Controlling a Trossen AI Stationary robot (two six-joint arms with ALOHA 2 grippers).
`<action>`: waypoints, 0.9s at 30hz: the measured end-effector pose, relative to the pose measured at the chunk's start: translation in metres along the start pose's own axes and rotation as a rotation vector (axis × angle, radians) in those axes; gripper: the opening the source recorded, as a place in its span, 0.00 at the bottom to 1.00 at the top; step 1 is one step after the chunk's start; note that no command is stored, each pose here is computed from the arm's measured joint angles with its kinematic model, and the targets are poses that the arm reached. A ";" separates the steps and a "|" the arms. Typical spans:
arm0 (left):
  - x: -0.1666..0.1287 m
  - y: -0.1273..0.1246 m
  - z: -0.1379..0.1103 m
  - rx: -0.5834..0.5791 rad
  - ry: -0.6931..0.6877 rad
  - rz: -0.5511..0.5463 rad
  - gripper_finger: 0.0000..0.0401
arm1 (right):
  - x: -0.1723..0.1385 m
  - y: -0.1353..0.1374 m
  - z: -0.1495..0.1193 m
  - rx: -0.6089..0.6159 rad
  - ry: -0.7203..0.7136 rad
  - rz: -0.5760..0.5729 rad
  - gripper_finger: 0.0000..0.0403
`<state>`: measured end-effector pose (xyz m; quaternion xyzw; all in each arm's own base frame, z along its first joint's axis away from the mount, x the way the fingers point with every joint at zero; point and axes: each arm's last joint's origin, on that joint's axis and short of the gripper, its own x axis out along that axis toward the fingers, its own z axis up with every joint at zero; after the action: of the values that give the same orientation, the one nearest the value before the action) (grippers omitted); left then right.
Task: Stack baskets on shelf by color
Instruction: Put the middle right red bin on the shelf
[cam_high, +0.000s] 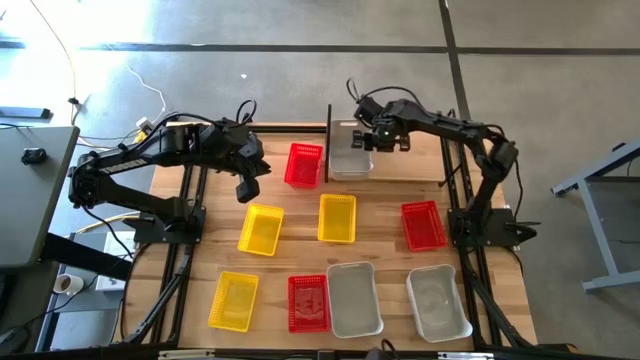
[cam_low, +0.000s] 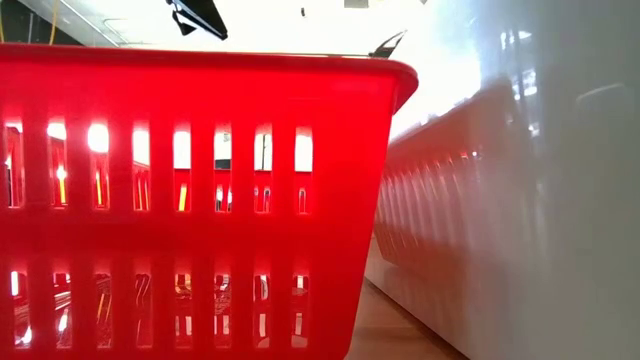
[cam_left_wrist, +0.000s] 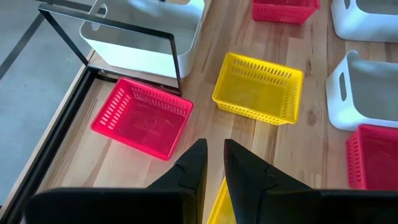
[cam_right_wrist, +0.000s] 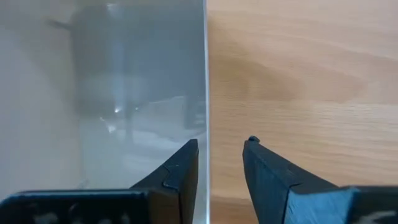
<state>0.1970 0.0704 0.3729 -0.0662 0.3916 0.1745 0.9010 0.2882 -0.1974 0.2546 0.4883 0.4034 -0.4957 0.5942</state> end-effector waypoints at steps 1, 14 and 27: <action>0.000 0.000 0.000 0.000 0.000 0.000 0.12 | -0.005 -0.001 -0.001 -0.013 -0.006 0.008 0.28; 0.000 0.000 0.000 -0.008 0.000 0.000 0.12 | -0.086 -0.021 -0.049 -0.305 -0.012 0.078 0.28; 0.000 0.000 0.000 -0.008 0.001 0.000 0.12 | -0.116 -0.026 -0.124 -0.713 0.076 0.000 0.28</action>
<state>0.1971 0.0705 0.3728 -0.0697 0.3913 0.1760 0.9006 0.2419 -0.0537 0.3371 0.2683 0.5728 -0.3055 0.7117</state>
